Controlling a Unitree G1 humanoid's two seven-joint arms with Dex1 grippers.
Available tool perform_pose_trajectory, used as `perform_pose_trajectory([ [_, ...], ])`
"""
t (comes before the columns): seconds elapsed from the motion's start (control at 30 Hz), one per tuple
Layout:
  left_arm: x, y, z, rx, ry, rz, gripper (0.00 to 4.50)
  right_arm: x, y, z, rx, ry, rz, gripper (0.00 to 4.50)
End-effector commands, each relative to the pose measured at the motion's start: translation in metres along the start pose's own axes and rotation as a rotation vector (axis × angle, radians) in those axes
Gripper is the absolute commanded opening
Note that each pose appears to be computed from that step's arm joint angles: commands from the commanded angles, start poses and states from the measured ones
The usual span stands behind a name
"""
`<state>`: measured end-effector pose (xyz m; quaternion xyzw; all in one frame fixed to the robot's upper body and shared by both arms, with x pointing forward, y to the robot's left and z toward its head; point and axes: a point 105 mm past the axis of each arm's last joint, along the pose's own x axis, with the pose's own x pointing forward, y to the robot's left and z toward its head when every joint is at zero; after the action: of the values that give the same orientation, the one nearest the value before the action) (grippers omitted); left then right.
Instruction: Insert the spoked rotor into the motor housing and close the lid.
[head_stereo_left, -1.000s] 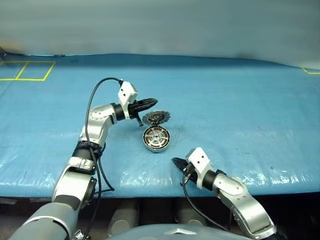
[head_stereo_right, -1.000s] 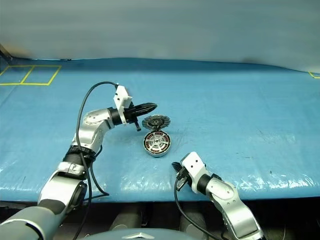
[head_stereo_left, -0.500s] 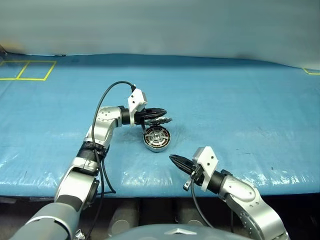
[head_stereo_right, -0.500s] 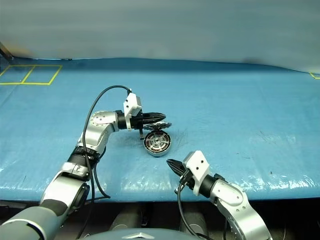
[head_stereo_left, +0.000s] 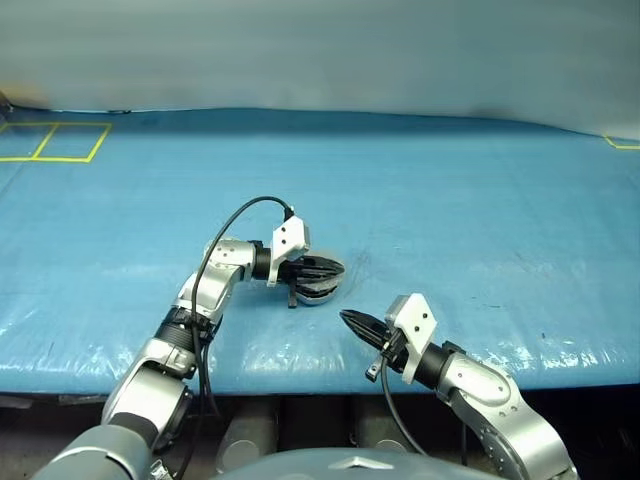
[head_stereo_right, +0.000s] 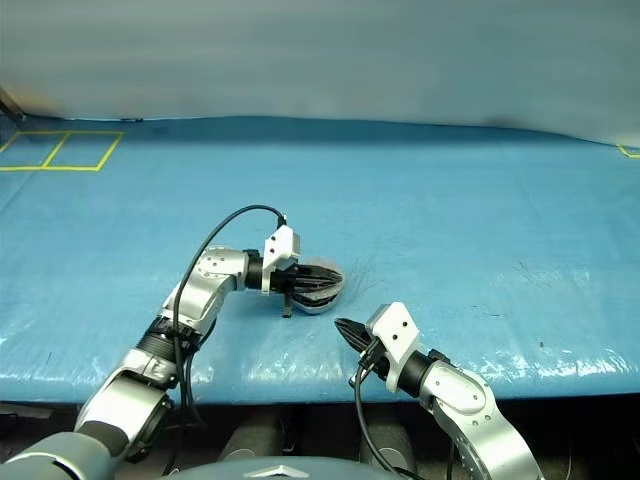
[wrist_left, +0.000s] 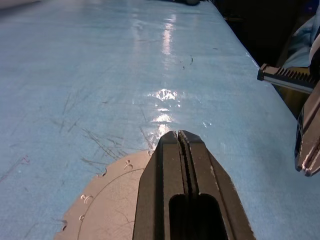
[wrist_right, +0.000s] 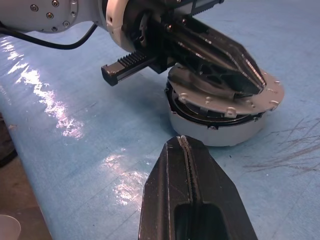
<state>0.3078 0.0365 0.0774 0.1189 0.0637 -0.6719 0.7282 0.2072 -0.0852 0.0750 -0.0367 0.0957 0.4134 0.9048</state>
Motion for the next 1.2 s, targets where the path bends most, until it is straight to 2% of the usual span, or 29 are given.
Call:
perform_pose_trajectory([
  [0.03, -0.001, 0.003, -0.006, -0.008, 0.023, 0.024, 0.03, 0.001, 0.000, 0.009, -0.030, -0.040, -0.006, 0.00],
  [0.13, 0.000, 0.001, -0.015, -0.004, 0.055, 0.028, 0.03, 0.001, -0.002, 0.007, -0.035, -0.037, -0.020, 0.00],
  [0.33, 0.001, -0.003, -0.013, 0.004, 0.042, 0.024, 0.03, 0.003, -0.003, 0.006, -0.050, -0.027, -0.019, 0.00],
  [0.4, -0.001, -0.001, -0.004, 0.014, -0.012, 0.043, 0.03, 0.003, -0.003, 0.008, -0.053, -0.037, -0.018, 0.00],
  [0.53, -0.014, 0.002, 0.045, -0.005, -0.244, 0.100, 0.03, 0.004, -0.007, 0.020, -0.075, -0.084, -0.026, 0.00],
  [0.67, -0.031, -0.006, 0.058, -0.001, -0.296, 0.128, 0.03, 0.006, -0.012, 0.032, -0.090, -0.112, -0.025, 0.00],
  [0.77, -0.046, -0.010, 0.057, -0.018, -0.296, 0.188, 0.03, 0.009, -0.017, 0.041, -0.091, -0.136, -0.022, 0.00],
  [0.93, -0.065, -0.030, 0.030, -0.074, -0.214, 0.280, 0.03, 0.032, -0.034, 0.042, -0.166, -0.085, -0.072, 0.00],
  [1.03, -0.071, -0.043, 0.016, -0.124, -0.187, 0.313, 0.00, 0.046, -0.037, 0.044, -0.175, -0.099, -0.049, 0.58],
  [1.2, -0.074, -0.056, 0.011, -0.175, -0.203, 0.372, 0.00, 0.063, -0.039, 0.030, -0.201, -0.005, 0.016, 2.23],
])
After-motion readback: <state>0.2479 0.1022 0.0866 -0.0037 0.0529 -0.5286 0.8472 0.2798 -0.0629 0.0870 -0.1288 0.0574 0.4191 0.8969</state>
